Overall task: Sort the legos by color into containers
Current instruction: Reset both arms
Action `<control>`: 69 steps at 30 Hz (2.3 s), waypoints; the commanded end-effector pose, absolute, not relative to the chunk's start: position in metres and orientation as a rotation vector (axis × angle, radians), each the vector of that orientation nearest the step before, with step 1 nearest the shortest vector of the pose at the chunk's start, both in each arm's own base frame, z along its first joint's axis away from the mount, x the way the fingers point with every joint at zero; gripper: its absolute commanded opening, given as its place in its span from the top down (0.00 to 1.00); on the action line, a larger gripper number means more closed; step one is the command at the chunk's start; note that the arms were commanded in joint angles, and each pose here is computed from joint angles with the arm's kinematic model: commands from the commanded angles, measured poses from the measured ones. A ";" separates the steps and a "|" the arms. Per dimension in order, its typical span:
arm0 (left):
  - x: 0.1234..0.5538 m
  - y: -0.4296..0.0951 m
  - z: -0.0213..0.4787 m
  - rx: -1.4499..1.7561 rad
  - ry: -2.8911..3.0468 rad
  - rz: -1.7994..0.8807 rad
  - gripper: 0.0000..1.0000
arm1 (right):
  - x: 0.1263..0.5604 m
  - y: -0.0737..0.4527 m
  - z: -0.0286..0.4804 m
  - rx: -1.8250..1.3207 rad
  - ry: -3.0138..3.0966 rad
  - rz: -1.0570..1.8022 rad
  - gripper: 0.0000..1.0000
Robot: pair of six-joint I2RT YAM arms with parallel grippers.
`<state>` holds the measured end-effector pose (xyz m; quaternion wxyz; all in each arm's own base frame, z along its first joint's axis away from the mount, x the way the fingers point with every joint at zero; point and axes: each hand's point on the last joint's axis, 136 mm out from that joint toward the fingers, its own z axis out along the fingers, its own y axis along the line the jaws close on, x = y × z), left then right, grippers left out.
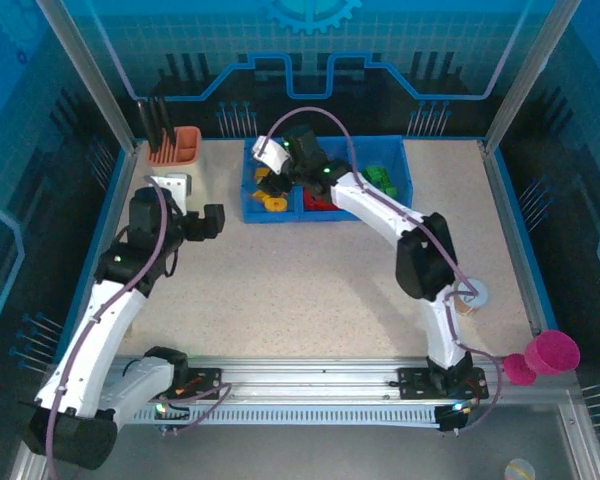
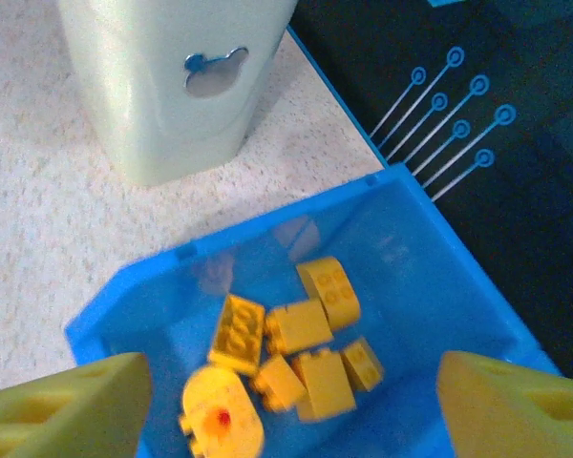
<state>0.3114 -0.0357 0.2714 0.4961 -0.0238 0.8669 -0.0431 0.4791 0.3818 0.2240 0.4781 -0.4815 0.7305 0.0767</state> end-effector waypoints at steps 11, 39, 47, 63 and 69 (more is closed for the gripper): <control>0.312 0.029 0.184 -0.304 1.776 0.179 0.01 | 0.365 0.212 0.264 -0.680 1.918 0.110 0.00; 0.399 0.000 0.094 -0.097 1.907 -0.047 0.01 | 0.286 0.041 0.193 -0.137 1.963 -0.140 0.00; 0.398 -0.001 0.094 -0.093 1.908 -0.049 0.01 | 0.321 0.019 0.169 -0.113 1.820 -0.071 0.00; 0.399 -0.003 0.093 -0.083 1.912 -0.058 0.01 | 0.382 0.035 0.106 -0.181 1.794 0.036 0.00; 0.399 -0.003 0.094 -0.082 1.911 -0.059 0.01 | 0.399 0.034 0.097 -0.178 1.914 0.059 0.00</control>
